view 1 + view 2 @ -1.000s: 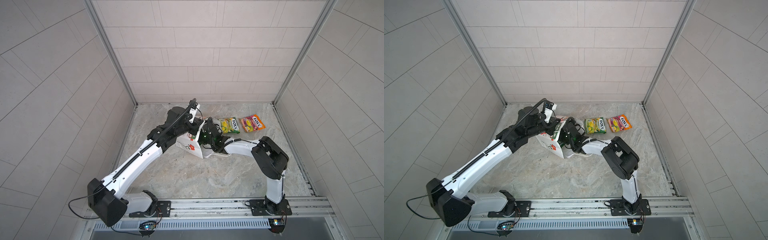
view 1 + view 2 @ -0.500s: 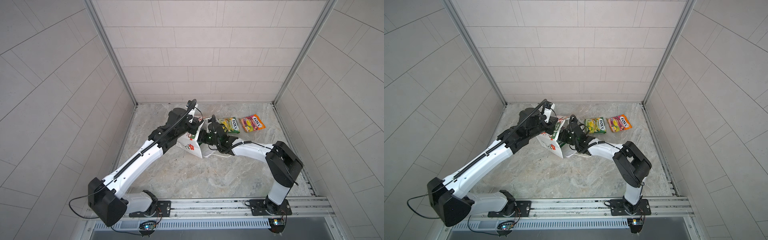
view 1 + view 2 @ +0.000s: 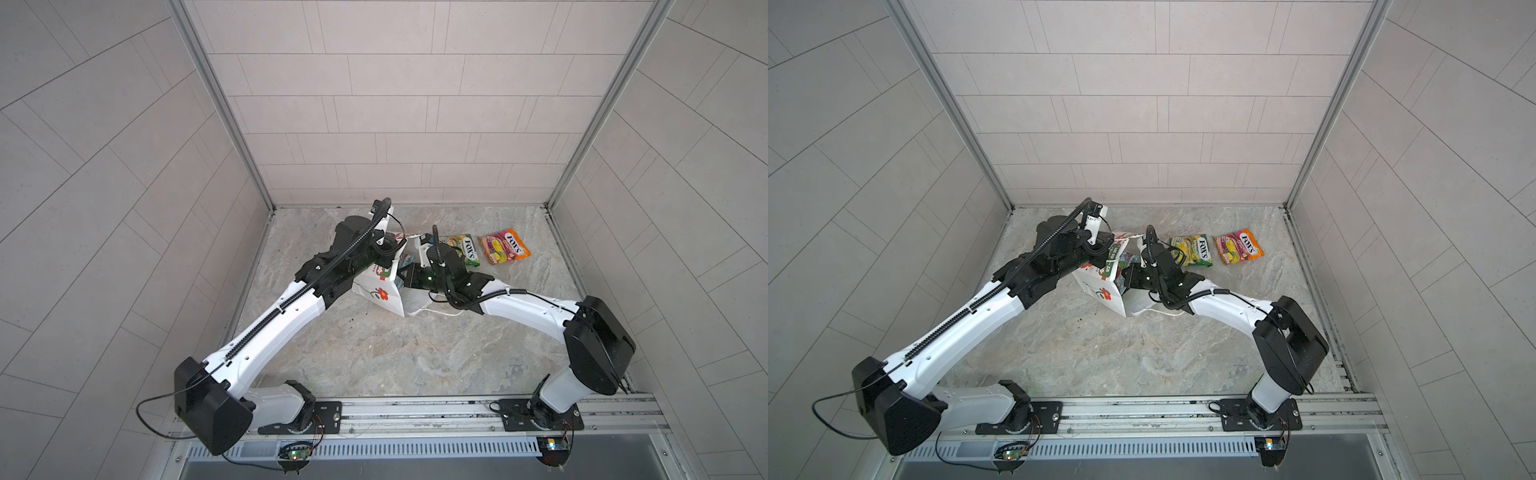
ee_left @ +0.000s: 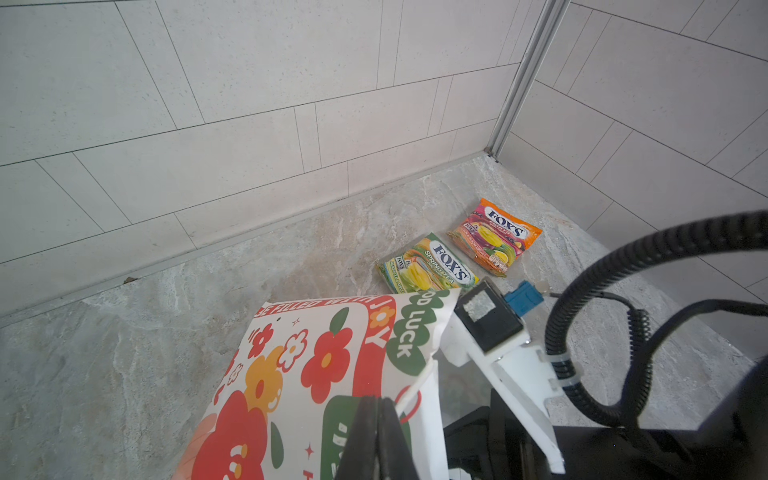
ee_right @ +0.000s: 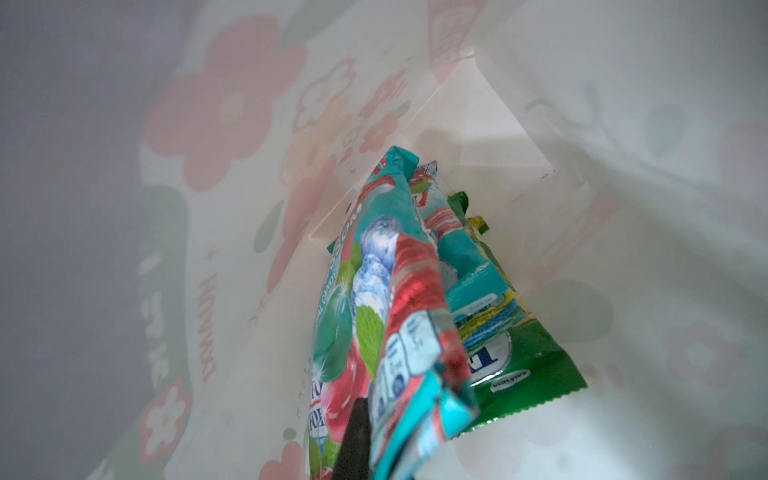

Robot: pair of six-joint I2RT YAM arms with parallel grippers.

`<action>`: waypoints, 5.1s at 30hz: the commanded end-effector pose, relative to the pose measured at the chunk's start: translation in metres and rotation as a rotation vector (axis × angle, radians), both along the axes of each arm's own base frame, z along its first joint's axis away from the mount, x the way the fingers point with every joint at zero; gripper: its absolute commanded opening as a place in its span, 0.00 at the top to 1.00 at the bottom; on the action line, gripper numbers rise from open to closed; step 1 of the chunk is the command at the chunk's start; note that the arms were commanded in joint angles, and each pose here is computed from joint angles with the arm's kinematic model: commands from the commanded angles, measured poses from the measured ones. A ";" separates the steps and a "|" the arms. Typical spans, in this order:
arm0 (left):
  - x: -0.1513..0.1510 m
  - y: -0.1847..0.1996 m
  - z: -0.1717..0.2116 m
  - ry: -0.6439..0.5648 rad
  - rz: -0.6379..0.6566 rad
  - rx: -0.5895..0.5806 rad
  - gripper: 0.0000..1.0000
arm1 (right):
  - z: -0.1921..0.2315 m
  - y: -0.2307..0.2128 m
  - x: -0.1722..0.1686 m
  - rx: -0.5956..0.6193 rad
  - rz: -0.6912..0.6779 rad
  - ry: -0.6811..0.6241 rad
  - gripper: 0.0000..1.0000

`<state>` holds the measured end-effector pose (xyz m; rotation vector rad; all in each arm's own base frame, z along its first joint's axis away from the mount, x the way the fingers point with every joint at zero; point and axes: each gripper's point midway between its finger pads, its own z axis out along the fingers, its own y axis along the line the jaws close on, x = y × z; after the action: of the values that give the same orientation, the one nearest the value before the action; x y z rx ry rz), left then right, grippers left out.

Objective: Take the snacks out of the paper bag
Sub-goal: 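Lift the teal Mint Blossom packet out of the bag with the right gripper, then lower the teal packet onto the table nearer the robot, open right gripper, then move the right gripper back over the bag opening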

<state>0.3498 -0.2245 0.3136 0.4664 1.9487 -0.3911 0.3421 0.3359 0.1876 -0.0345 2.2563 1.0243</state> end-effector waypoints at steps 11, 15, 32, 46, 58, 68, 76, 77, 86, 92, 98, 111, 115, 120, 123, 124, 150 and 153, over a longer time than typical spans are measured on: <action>-0.001 0.006 0.006 -0.025 0.029 -0.009 1.00 | 0.043 -0.033 -0.027 -0.141 0.089 -0.198 1.00; -0.001 0.007 0.007 -0.025 0.030 -0.009 1.00 | 0.052 -0.039 -0.033 -0.158 0.105 -0.218 1.00; -0.002 0.006 0.007 -0.028 0.027 -0.007 1.00 | 0.103 -0.085 -0.048 -0.185 0.077 -0.327 1.00; -0.003 0.007 0.008 -0.032 0.028 -0.004 1.00 | 0.130 -0.162 -0.048 -0.267 -0.085 -0.377 1.00; -0.003 0.006 0.007 -0.032 0.026 -0.002 1.00 | 0.081 -0.229 -0.033 -0.330 -0.228 -0.216 1.00; -0.005 0.005 0.008 -0.035 0.016 -0.002 1.00 | 0.025 -0.206 -0.032 -0.245 -0.092 -0.053 1.00; -0.005 0.004 0.007 -0.034 0.015 0.000 1.00 | 0.006 -0.173 -0.030 -0.108 0.030 0.034 1.00; -0.005 0.004 0.008 -0.036 0.015 0.001 1.00 | 0.004 -0.170 -0.030 -0.091 0.045 0.045 1.00; -0.005 0.004 0.007 -0.036 0.016 0.006 1.00 | -0.023 -0.159 -0.028 -0.061 0.106 0.105 1.00; -0.005 0.004 0.008 -0.039 0.015 0.008 1.00 | -0.062 -0.172 -0.027 -0.182 0.088 0.196 1.00; -0.006 0.003 0.007 -0.040 0.012 0.013 1.00 | -0.084 -0.188 -0.029 -0.317 0.090 0.254 1.00; -0.006 0.002 0.006 -0.039 0.009 0.013 1.00 | -0.115 -0.227 -0.009 -0.575 0.000 0.293 0.99; -0.007 0.002 0.006 -0.037 0.008 0.014 1.00 | -0.124 -0.227 -0.003 -0.591 0.012 0.316 0.98; -0.006 0.002 0.005 -0.035 0.007 0.016 1.00 | -0.131 -0.230 0.007 -0.624 0.006 0.334 0.95; -0.007 0.002 0.006 -0.035 0.006 0.015 1.00 | -0.130 -0.234 0.016 -0.652 -0.016 0.320 0.92; -0.006 0.001 0.005 -0.031 0.006 0.017 1.00 | -0.131 -0.235 0.018 -0.660 -0.021 0.319 0.90; -0.008 0.000 0.007 -0.033 -0.007 0.010 1.00 | -0.041 -0.210 -0.001 -0.403 -0.059 0.112 0.55; -0.009 -0.001 0.008 -0.032 -0.009 0.005 1.00 | -0.023 -0.197 -0.006 -0.297 -0.050 0.071 0.55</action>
<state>0.3461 -0.2266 0.3123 0.4803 1.9438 -0.3730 0.3432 0.1193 0.1457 -0.0670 2.5071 0.4937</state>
